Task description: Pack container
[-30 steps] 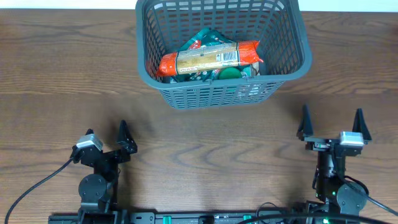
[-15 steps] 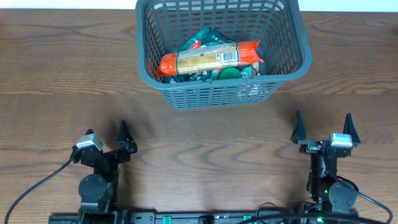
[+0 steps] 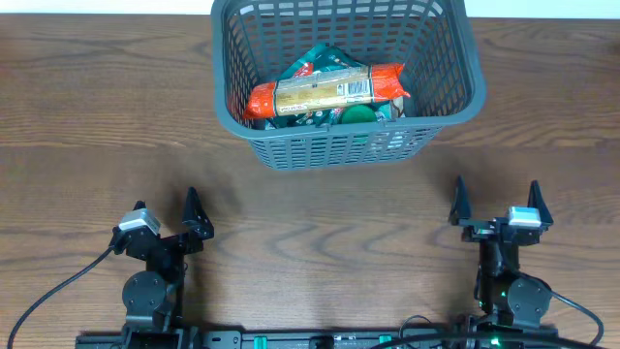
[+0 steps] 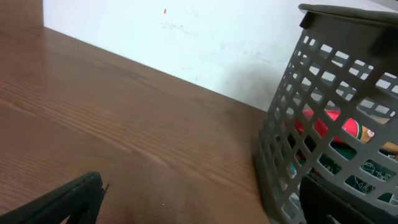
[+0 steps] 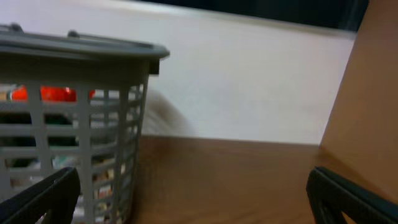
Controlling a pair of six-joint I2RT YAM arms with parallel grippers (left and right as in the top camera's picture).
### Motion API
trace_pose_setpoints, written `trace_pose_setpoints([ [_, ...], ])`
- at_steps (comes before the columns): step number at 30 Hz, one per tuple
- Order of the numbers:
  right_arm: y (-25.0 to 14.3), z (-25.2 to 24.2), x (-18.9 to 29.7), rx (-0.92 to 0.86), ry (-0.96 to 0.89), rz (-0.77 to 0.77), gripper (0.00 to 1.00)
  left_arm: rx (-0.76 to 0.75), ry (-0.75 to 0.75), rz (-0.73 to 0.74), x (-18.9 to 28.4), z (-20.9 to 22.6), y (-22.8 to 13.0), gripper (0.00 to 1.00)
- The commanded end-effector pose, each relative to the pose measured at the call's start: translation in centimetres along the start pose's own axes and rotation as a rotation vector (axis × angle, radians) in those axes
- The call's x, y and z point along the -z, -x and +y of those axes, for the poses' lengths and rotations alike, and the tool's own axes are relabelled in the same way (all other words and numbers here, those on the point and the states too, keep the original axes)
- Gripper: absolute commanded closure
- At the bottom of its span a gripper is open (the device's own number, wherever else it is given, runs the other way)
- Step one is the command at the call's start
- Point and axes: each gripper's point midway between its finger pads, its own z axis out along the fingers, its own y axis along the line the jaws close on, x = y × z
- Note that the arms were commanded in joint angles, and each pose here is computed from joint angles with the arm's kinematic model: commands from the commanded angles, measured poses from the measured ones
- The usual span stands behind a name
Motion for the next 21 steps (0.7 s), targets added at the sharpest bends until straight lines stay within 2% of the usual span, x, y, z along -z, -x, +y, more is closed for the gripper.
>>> trace_pose_setpoints([
  [1, -0.3, 0.4, 0.0, 0.01, 0.019, 0.009, 0.01, -0.002, 0.018, 0.02, -0.1, 0.6, -1.0, 0.01],
  [21, -1.9, 2.3, 0.2, -0.001, 0.091, 0.075, 0.01, -0.002, 0.017, 0.02, -0.1, 0.5, -0.9, 0.01],
])
